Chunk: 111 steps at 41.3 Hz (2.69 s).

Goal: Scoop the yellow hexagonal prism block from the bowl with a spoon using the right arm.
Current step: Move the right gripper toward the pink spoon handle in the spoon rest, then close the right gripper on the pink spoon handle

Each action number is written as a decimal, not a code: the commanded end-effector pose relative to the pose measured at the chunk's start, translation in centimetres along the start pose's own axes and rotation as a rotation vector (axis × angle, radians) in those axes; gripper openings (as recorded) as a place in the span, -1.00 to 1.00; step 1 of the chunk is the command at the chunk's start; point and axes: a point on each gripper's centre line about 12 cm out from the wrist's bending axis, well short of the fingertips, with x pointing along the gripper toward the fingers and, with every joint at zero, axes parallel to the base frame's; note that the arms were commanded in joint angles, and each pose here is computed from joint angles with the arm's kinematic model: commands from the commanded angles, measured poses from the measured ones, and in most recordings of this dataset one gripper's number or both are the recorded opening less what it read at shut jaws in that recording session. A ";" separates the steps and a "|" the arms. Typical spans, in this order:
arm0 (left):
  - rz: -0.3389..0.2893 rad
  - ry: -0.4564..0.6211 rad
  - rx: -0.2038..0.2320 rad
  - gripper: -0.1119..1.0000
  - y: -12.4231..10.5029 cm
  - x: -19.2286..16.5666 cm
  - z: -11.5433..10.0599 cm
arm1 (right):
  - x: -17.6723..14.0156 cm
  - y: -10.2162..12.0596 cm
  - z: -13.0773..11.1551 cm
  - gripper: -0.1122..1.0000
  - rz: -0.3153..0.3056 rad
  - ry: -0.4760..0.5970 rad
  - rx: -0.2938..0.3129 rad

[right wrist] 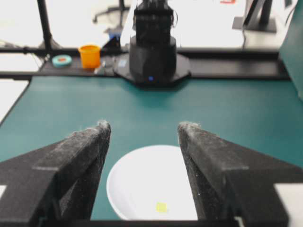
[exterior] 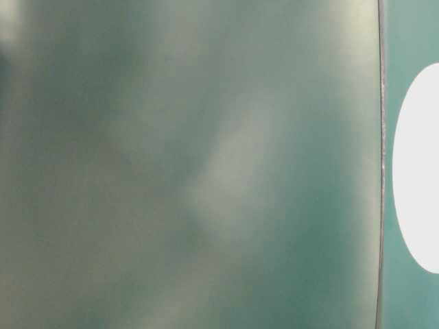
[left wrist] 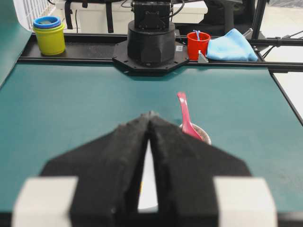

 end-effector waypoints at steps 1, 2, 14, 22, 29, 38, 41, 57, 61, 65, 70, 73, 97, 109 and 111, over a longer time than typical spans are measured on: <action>0.003 -0.021 0.000 -0.67 0.1 0.3 1.0 | 0.5 -0.1 -0.1 0.31 -0.006 0.001 0.013; 0.003 -0.021 0.000 -0.67 0.1 0.3 1.0 | 0.6 -0.1 -0.3 0.31 -0.005 0.008 0.016; 0.002 -0.015 0.005 -0.67 0.0 0.4 0.8 | 1.4 0.1 -4.5 0.31 -0.001 0.076 0.035; 0.000 -0.015 0.012 -0.67 0.0 0.4 0.8 | 1.1 0.5 -7.9 0.31 0.002 0.106 0.061; 0.000 -0.018 0.023 -0.67 0.0 0.3 0.9 | 0.7 1.7 -9.9 0.31 0.044 0.116 0.078; 0.000 -0.017 0.032 -0.67 0.0 0.3 0.9 | 0.0 2.8 -12.2 0.31 0.071 0.145 0.096; -0.001 -0.015 0.032 -0.67 0.0 0.4 0.8 | -0.2 3.1 -12.9 0.31 0.076 0.159 0.098; -0.002 -0.018 0.035 -0.67 0.0 0.4 0.9 | 0.3 4.5 -16.6 0.31 0.100 0.257 0.141; -0.002 -0.018 0.035 -0.67 0.0 0.4 0.9 | 0.5 4.8 -17.3 0.31 0.107 0.260 0.132; -0.002 -0.018 0.035 -0.67 0.0 0.4 0.9 | 0.9 5.1 -18.0 0.31 0.111 0.269 0.121; -0.002 -0.020 0.035 -0.67 0.0 0.4 0.9 | 1.2 5.3 -19.1 0.31 0.108 0.294 0.108; 0.000 -0.020 0.035 -0.67 0.0 0.4 0.9 | 1.4 5.4 -19.6 0.31 0.111 0.305 0.102; -0.002 -0.011 0.035 -0.67 0.0 0.4 0.7 | 0.9 5.8 -20.8 0.31 0.129 0.361 0.090; 0.000 -0.009 0.035 -0.67 0.0 0.4 0.6 | 0.9 5.8 -21.0 0.28 0.128 0.373 0.087; -0.001 -0.011 0.033 -0.67 0.0 0.4 0.7 | 0.9 5.8 -21.0 0.27 0.128 0.375 0.087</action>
